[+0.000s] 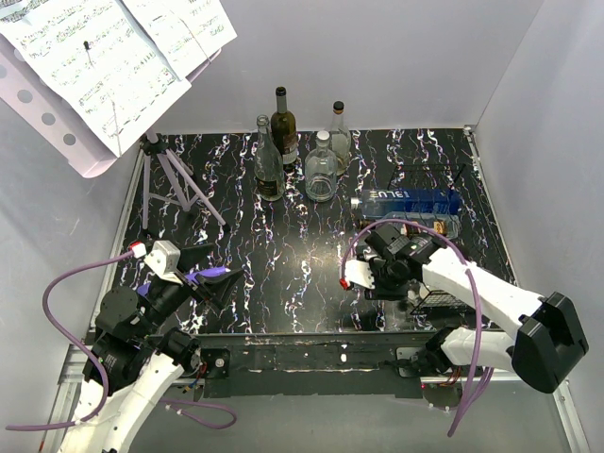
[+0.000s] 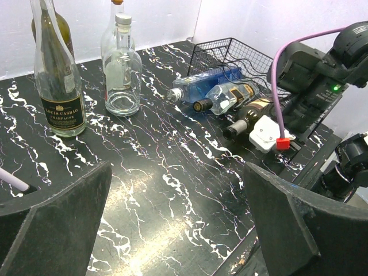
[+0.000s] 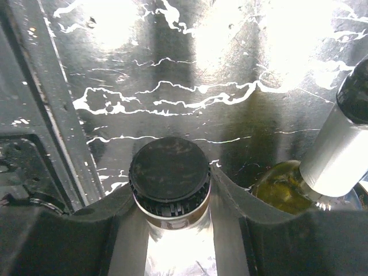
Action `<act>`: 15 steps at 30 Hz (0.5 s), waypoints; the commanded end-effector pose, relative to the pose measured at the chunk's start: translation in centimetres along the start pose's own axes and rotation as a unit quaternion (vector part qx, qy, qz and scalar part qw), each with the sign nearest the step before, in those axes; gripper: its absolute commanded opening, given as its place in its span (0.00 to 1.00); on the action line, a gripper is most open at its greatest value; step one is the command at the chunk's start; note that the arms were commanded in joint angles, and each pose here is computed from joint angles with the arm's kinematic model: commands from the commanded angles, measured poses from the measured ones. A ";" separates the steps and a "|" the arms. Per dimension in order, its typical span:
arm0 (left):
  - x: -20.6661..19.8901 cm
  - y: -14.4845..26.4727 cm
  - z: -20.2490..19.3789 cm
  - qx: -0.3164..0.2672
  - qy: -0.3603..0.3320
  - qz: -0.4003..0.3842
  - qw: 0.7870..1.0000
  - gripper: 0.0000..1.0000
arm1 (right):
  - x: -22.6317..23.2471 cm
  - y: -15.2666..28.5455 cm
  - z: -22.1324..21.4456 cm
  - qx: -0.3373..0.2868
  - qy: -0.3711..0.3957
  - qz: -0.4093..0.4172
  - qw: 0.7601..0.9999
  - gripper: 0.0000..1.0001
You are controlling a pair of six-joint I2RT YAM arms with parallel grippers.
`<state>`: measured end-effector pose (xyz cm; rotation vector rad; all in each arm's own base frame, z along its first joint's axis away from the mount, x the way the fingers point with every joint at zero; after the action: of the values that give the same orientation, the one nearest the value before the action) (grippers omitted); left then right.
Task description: Take the wine bottle off the wine rack
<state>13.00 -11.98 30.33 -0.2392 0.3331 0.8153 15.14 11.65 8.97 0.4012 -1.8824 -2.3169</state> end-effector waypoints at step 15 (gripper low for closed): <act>-0.2 0.1 0.6 -0.008 -0.006 -0.003 1.000 0.98 | 0.6 4.8 3.3 -0.098 -0.027 -0.019 0.995 0.01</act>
<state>13.02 -11.96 30.33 -0.2396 0.3330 0.8168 13.45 12.24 12.40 0.3414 -1.7720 -2.4238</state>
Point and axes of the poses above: each gripper's point midway between its finger pads, its own y axis back along the fingers, its own x axis along the line the jaws close on, z = x × y, the point moved 2 cm from there along y, back along the fingers, and after that the axes turned 12 degrees about y, right-handed, at the moved point
